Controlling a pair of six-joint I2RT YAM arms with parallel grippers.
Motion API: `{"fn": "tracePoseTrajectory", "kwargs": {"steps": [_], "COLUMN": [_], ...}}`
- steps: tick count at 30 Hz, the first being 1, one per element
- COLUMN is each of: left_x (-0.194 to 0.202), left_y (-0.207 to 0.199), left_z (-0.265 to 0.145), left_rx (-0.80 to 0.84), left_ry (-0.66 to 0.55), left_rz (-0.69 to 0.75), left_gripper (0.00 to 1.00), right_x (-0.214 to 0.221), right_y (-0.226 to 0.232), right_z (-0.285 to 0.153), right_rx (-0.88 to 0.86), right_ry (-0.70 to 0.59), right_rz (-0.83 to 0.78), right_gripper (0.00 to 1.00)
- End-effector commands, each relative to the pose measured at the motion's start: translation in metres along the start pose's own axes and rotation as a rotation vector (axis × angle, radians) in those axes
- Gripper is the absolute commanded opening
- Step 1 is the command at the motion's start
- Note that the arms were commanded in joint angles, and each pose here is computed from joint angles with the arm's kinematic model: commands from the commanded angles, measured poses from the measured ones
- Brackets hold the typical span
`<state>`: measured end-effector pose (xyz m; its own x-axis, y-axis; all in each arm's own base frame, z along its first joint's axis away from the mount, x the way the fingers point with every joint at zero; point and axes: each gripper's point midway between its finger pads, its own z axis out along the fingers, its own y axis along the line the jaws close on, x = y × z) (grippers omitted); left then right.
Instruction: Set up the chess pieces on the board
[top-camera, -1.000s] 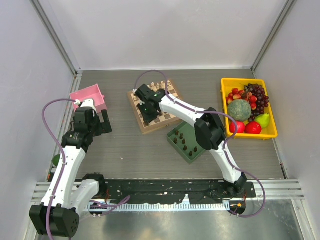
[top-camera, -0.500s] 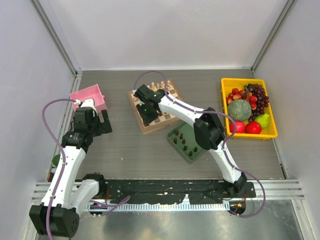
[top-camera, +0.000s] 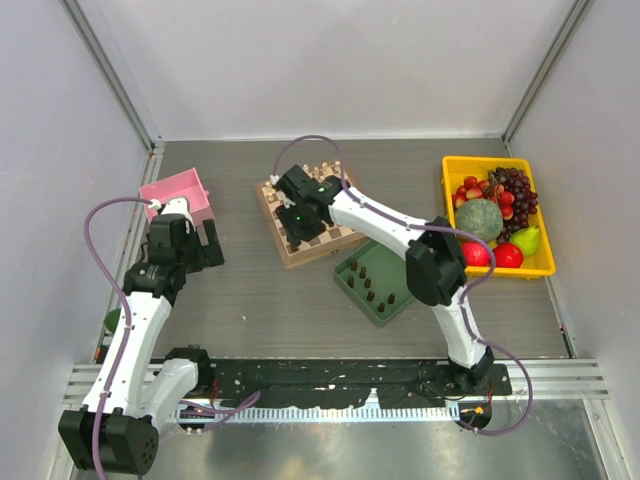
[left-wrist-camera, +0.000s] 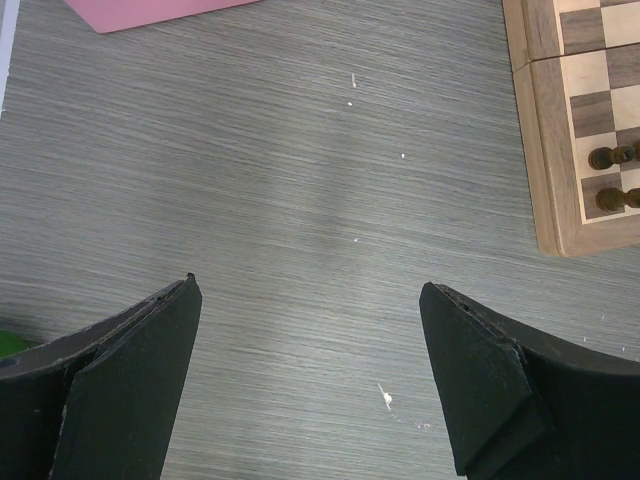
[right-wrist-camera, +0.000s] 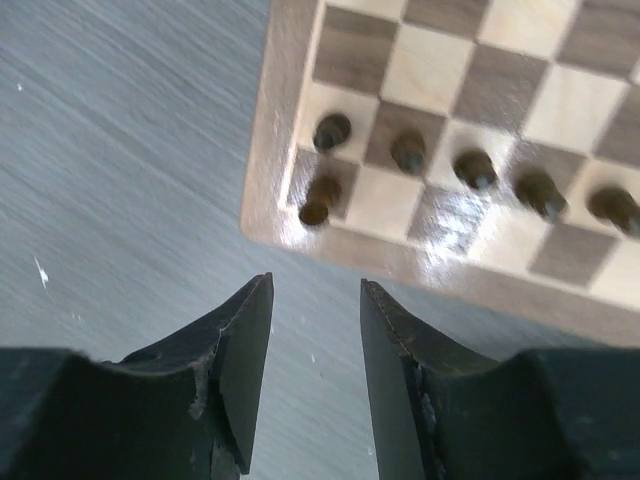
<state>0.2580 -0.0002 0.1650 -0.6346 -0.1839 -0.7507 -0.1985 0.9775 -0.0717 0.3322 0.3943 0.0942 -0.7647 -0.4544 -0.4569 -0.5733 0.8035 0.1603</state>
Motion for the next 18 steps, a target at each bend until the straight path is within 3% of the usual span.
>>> {"fn": "tracePoseTrajectory", "kwargs": {"steps": [1,9,18], "left_x": [-0.015,-0.016,-0.014], "left_y": [-0.002,-0.001,-0.001], "left_z": [-0.006,-0.006,-0.005], "left_rx": [0.012,0.008,0.006], "left_ry": [-0.037,-0.038,-0.029], "left_rz": [0.001,-0.001,0.0], "left_gripper": [0.99,0.99,0.99], "right_x": [-0.026,0.027,0.076], "right_y": [-0.016,-0.067,-0.105], "right_z": [-0.084,-0.116,-0.095], "right_rx": [0.056,0.148,0.177], "right_ry": [-0.198,-0.22,-0.13], "right_rz": [0.008,0.114,0.207], "right_gripper": [0.47,0.48,0.47]}}
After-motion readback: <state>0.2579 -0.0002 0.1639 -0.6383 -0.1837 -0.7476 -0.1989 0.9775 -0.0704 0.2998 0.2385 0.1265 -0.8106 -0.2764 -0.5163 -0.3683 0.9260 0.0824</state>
